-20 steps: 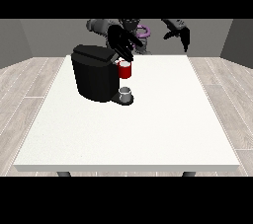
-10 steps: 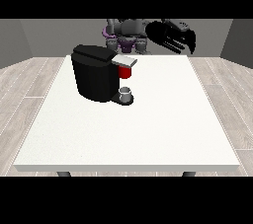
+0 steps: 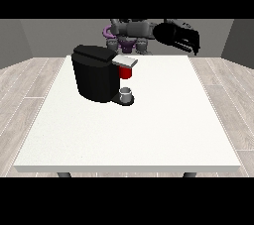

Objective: Insert the coffee pod into the coffee machine and close the lid

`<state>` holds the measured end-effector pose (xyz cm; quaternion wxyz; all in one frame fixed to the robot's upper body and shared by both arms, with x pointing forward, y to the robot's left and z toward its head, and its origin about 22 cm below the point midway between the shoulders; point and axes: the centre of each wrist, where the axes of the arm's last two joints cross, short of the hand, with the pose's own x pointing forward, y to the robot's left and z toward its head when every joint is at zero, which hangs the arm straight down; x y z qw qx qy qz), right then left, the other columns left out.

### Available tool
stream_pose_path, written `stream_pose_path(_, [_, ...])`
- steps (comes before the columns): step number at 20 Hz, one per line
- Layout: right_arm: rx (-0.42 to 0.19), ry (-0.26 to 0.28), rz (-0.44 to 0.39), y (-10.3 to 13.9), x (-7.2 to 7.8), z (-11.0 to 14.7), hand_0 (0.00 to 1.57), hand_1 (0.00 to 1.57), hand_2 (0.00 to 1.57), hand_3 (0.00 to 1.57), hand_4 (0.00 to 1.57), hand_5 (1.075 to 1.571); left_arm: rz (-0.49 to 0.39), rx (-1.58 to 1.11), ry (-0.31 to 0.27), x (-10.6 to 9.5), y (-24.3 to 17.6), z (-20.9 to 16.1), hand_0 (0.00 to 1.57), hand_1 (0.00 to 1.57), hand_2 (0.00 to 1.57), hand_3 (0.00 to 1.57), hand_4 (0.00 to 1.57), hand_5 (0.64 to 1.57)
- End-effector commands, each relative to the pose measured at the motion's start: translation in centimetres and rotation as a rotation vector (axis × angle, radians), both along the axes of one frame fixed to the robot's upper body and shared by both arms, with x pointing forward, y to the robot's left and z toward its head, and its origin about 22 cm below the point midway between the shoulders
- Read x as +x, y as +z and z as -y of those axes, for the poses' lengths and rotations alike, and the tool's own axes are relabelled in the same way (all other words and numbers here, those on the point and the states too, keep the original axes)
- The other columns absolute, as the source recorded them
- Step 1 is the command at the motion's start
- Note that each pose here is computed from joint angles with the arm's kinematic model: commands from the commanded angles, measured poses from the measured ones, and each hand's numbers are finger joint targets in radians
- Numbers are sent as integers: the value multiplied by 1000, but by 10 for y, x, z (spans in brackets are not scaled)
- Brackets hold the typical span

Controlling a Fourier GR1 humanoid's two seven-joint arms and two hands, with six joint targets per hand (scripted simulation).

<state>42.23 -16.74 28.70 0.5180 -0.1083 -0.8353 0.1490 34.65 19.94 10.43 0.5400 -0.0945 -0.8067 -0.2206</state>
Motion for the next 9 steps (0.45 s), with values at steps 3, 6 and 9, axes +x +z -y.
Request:
stream_pose_path(3, [-3, 147, 50, -17, -5, -45, 0, 0, 0, 0, 0, 1571, -31, -4, 45, -5, -23, -25, 0, 0, 0, 0, 322, 1571])
stream_pose_path(6, [45, 259, 8, -75, -19, -74, 0, 0, 0, 0, 181, 1571, -128, -27, 107, -18, -50, -37, 0, 0, 0, 0, 258, 1571])
stream_pose_path(9, [36, 308, -30, -90, -23, -82, 0, 0, 0, 0, 259, 1571, -143, -36, 144, -34, -83, -45, 0, 0, 0, 0, 266, 1571])
